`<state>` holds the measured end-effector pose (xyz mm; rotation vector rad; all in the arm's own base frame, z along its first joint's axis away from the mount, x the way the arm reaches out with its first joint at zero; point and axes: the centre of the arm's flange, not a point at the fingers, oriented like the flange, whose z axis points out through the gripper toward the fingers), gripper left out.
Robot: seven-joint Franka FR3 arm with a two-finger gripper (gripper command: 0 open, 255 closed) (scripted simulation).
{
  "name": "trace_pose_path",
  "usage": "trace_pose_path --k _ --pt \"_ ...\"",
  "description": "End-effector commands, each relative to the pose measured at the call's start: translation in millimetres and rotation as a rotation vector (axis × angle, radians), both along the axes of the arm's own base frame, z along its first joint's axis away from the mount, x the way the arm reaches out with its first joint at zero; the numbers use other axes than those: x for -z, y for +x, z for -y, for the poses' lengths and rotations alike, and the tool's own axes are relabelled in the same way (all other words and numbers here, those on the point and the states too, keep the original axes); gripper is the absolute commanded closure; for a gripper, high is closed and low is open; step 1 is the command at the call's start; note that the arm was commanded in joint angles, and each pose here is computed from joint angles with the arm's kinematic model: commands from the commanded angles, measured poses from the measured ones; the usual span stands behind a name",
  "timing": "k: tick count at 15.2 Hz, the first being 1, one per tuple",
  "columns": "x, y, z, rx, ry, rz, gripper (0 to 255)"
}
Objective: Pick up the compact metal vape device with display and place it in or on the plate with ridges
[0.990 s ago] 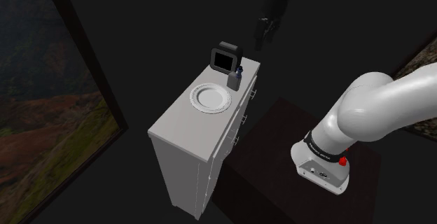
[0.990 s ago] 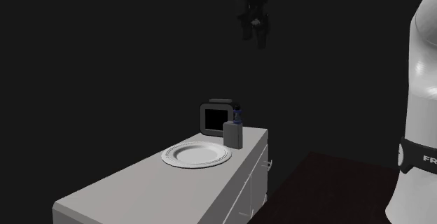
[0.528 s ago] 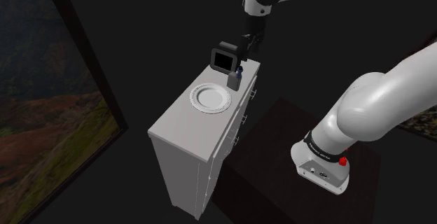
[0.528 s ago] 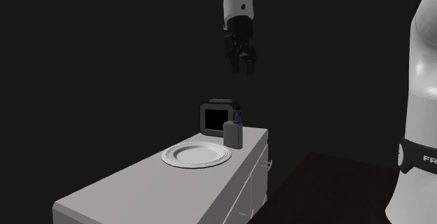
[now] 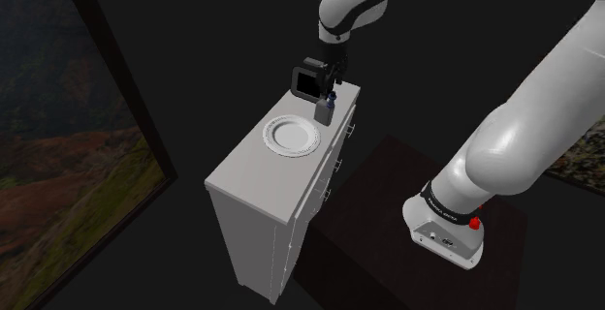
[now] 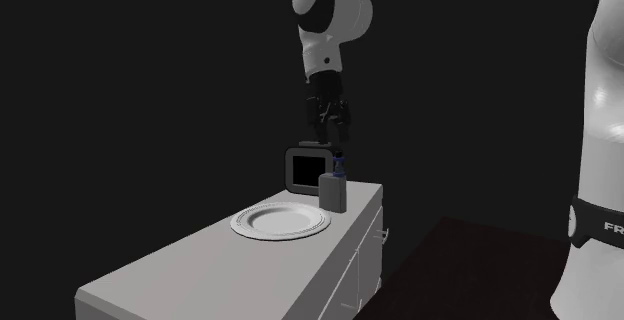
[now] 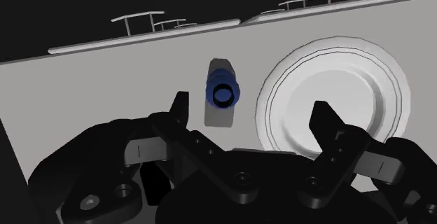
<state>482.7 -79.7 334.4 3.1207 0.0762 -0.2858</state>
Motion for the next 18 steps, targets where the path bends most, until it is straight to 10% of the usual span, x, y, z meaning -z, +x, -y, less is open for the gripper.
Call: trace_pose_path --k 1,18 --pt "25.0 13.8 7.4 0.002 -0.009 -0.015 0" --pt "97.8 26.0 19.5 0.006 -0.021 -0.038 0"
